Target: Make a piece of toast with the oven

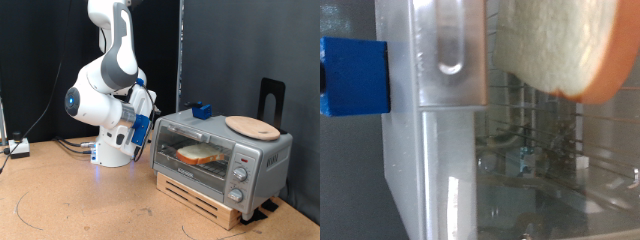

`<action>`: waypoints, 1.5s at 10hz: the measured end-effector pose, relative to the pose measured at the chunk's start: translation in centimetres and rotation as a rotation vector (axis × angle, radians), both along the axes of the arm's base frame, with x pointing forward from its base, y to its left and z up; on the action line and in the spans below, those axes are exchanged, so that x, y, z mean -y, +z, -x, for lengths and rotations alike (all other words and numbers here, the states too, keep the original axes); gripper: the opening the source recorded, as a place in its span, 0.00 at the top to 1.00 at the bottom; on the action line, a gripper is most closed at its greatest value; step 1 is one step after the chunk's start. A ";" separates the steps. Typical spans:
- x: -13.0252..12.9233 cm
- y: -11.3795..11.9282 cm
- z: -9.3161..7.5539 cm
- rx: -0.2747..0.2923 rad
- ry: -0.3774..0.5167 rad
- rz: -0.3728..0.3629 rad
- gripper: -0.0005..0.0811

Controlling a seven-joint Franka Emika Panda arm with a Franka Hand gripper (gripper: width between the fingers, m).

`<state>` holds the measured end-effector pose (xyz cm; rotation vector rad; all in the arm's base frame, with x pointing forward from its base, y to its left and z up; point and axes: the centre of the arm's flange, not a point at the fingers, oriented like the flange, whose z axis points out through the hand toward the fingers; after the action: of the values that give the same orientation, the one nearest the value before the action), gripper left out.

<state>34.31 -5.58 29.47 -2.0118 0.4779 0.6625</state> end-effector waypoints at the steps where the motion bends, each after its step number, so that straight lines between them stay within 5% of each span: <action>1: 0.0 0.1 0.3 -0.015 0.033 -0.017 0.01; 5: 3.8 -0.9 -2.1 -0.009 0.051 -0.023 0.01; 8: 5.6 -2.3 -5.2 0.045 -0.069 0.002 0.01; 10: 5.3 -2.3 -5.4 0.064 -0.055 -0.001 0.01; 13: 4.9 -2.4 -8.8 0.101 0.034 -0.033 0.01; 15: 5.3 -2.9 -11.7 0.153 0.003 -0.001 0.01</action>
<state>46.02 -10.89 26.53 -2.0447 0.3830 0.5059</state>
